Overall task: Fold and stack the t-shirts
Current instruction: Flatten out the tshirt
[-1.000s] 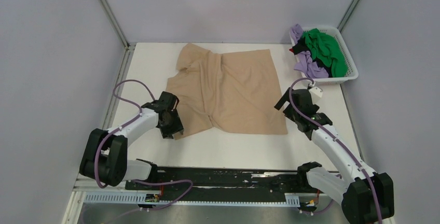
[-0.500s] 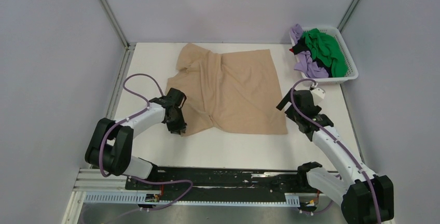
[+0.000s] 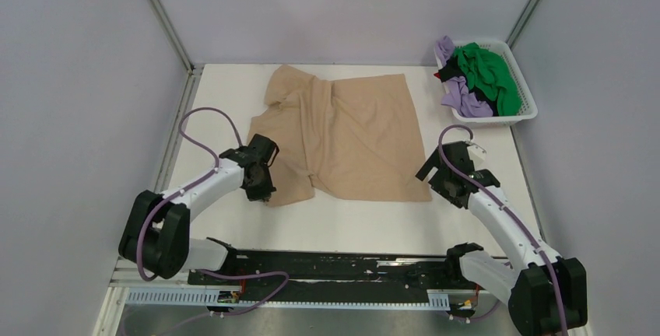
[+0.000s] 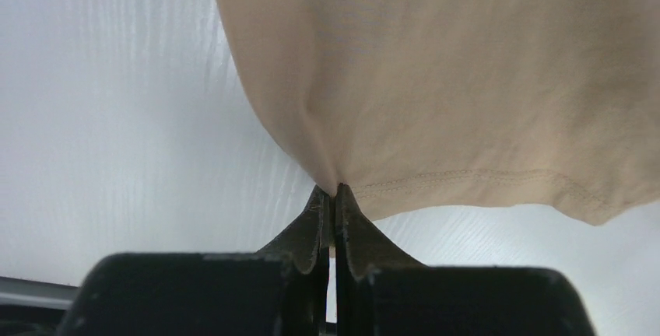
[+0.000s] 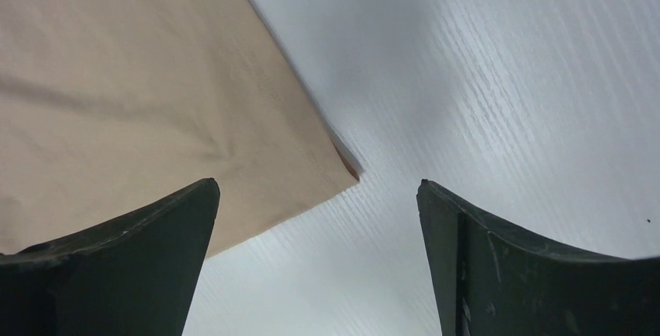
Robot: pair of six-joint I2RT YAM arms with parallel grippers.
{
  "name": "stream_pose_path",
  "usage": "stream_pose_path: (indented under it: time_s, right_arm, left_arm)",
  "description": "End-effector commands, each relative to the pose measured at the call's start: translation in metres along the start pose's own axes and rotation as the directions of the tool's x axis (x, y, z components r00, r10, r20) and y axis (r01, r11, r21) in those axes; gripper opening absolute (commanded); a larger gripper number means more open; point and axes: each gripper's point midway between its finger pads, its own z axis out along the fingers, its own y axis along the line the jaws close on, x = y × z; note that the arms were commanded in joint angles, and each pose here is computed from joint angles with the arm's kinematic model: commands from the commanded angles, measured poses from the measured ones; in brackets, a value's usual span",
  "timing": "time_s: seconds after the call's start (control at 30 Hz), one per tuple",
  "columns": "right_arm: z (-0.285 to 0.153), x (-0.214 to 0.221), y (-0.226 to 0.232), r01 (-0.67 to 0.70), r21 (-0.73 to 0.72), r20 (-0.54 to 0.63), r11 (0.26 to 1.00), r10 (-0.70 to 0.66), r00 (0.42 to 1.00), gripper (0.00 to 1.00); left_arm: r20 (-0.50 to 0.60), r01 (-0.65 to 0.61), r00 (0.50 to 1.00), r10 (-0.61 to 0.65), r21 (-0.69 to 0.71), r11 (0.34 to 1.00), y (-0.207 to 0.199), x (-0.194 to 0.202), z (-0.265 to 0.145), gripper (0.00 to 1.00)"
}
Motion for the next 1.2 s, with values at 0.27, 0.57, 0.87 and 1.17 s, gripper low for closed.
stream_pose_path:
  time_s: [0.27,0.57,0.87,1.17]
  right_arm:
    - [0.027,0.032,0.008,0.027,0.032,-0.199,0.999,-0.020,0.980,0.69]
    - [0.048,0.039,0.008,0.050,0.064,-0.230,0.997,-0.034,0.973,0.53]
    - [0.049,0.043,0.020,0.040,0.018,-0.263,0.999,-0.034,0.964,0.13]
    - [0.002,-0.026,0.066,0.046,-0.182,-0.042,0.982,-0.055,0.998,0.00]
  left_arm:
    - [0.141,0.020,0.990,-0.022,0.014,1.000,0.013,-0.012,-0.027,0.00]
    - [0.145,0.032,0.989,-0.035,0.023,0.999,0.014,-0.009,-0.026,0.00]
    - [0.163,0.047,0.985,-0.054,0.042,0.998,0.013,-0.011,-0.031,0.00]
    - [0.401,0.036,0.911,-0.094,0.151,0.988,-0.001,-0.068,-0.110,0.00]
